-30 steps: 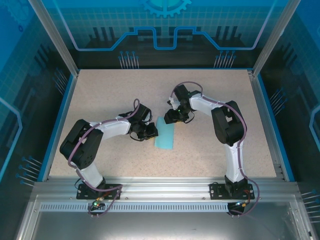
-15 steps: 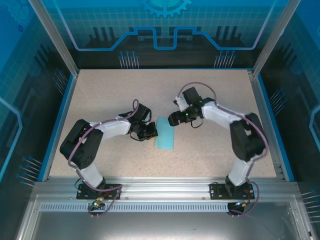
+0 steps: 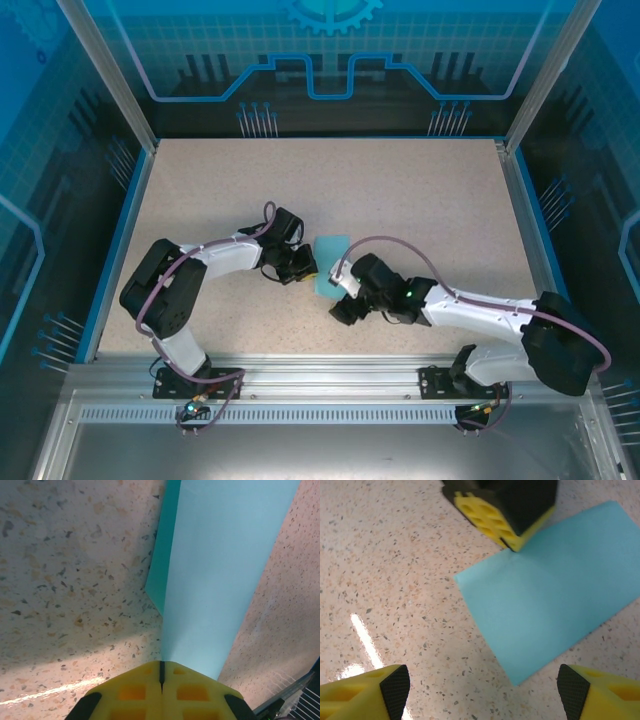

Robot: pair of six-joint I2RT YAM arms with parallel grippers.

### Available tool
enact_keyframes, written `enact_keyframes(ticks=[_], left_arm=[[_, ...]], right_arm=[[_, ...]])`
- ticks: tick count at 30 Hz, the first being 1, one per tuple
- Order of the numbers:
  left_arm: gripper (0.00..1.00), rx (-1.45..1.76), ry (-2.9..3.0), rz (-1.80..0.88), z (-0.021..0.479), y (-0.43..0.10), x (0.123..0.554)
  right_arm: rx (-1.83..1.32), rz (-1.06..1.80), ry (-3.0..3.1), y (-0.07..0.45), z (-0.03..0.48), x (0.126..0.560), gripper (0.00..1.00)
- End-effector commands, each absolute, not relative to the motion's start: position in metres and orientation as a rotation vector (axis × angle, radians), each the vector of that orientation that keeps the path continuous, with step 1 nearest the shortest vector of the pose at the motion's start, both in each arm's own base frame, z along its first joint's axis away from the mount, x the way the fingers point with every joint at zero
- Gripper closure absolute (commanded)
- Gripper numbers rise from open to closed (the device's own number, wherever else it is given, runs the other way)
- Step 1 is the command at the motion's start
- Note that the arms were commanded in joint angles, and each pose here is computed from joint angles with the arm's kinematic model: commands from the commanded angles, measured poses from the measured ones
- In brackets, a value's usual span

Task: Fold a paper plane with a square sheet of paper (fold left side to right side)
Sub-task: Third fold the triangle at the center of the table.

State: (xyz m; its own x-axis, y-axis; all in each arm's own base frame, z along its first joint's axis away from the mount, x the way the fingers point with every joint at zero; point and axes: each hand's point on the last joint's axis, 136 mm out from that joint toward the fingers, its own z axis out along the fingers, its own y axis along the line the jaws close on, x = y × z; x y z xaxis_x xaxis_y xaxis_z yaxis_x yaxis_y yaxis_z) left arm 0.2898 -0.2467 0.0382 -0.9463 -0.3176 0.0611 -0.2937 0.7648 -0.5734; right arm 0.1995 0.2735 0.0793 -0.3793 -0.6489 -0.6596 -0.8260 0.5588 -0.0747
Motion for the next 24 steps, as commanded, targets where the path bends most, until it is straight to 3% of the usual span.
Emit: enact_keyframes(ticks=[1, 17, 24], left_arm=[[1.00, -0.521, 2.926, -0.996, 0.054, -0.255, 0.286], [1.00, -0.503, 2.953, -0.995, 0.055, -0.255, 0.282], [1.00, -0.492, 2.960, -0.998, 0.053, -0.256, 0.282]], right_arm=[[-1.219, 0.201, 2.003, 0.286, 0.082, 0.205, 0.20], [-1.359, -0.041, 1.819, 0.334, 0.063, 0.230, 0.22], [-1.356, -0.069, 1.836, 0.333, 0.056, 0.236, 0.41]])
